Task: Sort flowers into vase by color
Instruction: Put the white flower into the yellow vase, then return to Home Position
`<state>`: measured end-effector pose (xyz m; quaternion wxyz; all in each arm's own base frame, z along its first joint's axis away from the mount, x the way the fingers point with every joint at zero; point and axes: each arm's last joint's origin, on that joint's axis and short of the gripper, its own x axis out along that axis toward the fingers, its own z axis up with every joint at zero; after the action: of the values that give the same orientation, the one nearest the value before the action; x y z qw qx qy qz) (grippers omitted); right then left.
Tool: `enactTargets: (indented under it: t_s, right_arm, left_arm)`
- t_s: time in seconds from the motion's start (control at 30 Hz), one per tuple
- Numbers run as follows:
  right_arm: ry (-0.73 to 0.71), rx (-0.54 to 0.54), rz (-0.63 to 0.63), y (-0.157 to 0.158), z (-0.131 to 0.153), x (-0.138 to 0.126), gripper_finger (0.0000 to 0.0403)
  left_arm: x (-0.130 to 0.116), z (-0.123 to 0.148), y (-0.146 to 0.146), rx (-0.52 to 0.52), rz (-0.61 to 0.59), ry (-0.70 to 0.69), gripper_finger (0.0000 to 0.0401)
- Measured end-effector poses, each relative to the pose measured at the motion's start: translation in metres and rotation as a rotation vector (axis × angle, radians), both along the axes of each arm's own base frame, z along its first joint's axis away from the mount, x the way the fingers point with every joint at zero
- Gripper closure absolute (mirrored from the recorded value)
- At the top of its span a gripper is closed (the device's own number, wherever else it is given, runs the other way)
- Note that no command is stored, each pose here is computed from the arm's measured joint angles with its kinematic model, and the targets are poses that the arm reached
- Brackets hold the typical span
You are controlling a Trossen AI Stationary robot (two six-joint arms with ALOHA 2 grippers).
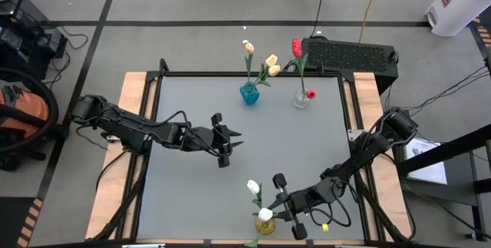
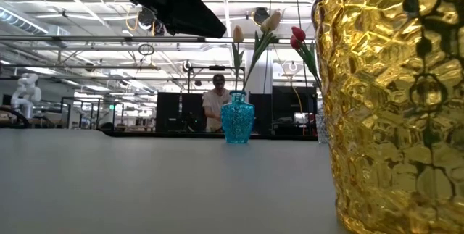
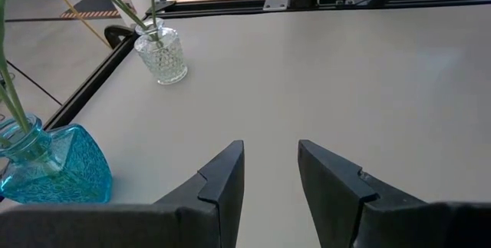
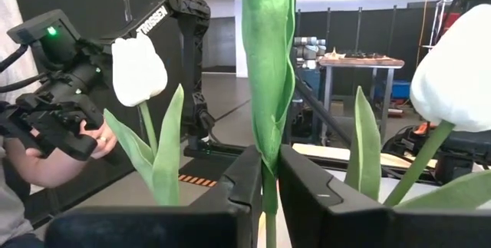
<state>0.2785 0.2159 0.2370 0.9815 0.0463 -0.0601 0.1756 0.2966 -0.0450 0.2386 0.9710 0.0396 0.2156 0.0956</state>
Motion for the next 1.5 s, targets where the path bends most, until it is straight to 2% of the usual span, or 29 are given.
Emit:
enactTargets:
  t_s: [0.4,0.83,1.03,1.23,1.5]
  right_arm:
    - [0.020,0.038,-0.018,-0.005,0.000,0.004,0.0353]
    - [0.067,0.031,-0.019,-0.005,-0.005,0.004,0.0236]
    - [0.105,0.003,-0.064,-0.006,-0.010,0.005,0.0202]
    - [0.150,-0.031,-0.113,-0.004,-0.012,0.001,0.0195]
    - [0.176,-0.077,-0.086,-0.005,0.006,-0.016,0.0197]
  left_arm:
    - [0.000,0.000,0.000,0.001,0.000,0.002,0.0269]
    - [0.000,0.000,0.000,0.001,0.000,0.003,0.0269]
    - [0.000,0.000,0.000,0.000,0.000,0.003,0.0269]
    - [0.000,0.000,0.000,0.001,0.000,0.003,0.0269]
    - [0.000,0.000,0.000,0.001,0.000,0.003,0.0269]
